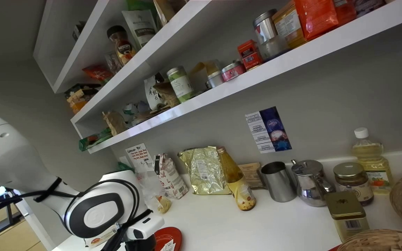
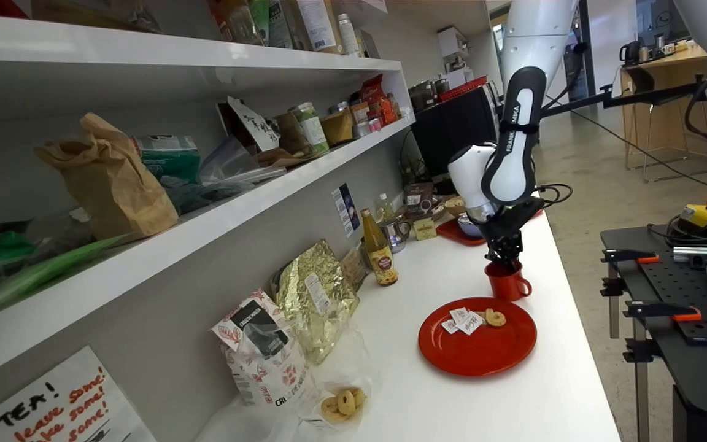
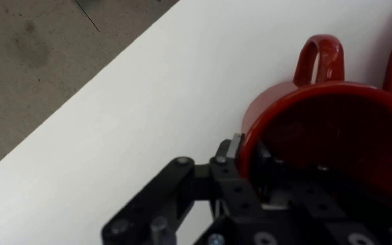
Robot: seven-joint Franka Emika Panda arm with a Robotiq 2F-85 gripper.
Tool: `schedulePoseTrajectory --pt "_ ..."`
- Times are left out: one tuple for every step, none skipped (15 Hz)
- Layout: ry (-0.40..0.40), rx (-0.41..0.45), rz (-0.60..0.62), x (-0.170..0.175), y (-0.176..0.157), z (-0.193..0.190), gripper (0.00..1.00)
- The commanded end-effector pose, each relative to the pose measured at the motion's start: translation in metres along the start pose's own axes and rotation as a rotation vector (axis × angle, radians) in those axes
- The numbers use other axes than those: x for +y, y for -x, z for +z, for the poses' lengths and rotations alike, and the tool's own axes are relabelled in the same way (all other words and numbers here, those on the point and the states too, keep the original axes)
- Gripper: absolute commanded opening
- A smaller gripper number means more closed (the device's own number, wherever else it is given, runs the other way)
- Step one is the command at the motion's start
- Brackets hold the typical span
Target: Put the cup on the plate
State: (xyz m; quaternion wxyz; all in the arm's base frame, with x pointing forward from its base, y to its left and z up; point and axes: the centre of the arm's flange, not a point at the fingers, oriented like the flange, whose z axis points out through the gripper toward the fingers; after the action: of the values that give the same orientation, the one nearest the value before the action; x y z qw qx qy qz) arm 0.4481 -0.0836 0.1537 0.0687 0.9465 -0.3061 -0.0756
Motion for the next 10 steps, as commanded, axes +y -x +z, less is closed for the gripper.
schedulePoseTrajectory --pt "-0.004 -0.007 -0.013 -0.007 -0.008 -0.004 0.01" --pt "-0.004 -0.002 -0.013 -0.009 -0.008 -0.006 0.02" --pt "-0.004 0.01 -0.014 -0.012 -0.009 -0.01 0.02" --pt "-0.006 0.022 -0.016 -0.015 -0.01 -0.015 0.02" --pt "-0.01 0.04 -0.021 -0.019 -0.011 -0.023 0.02" --pt "-0.014 0.059 -0.028 -0.023 -0.013 -0.031 0.02" --pt "-0.017 0.087 -0.04 -0.03 -0.015 -0.042 0.02" --pt "-0.02 0.112 -0.052 -0.036 -0.017 -0.051 0.02" --pt "-0.025 0.141 -0.066 -0.044 -0.017 -0.064 0.02" --pt "-0.029 0.167 -0.08 -0.05 -0.018 -0.074 0.02"
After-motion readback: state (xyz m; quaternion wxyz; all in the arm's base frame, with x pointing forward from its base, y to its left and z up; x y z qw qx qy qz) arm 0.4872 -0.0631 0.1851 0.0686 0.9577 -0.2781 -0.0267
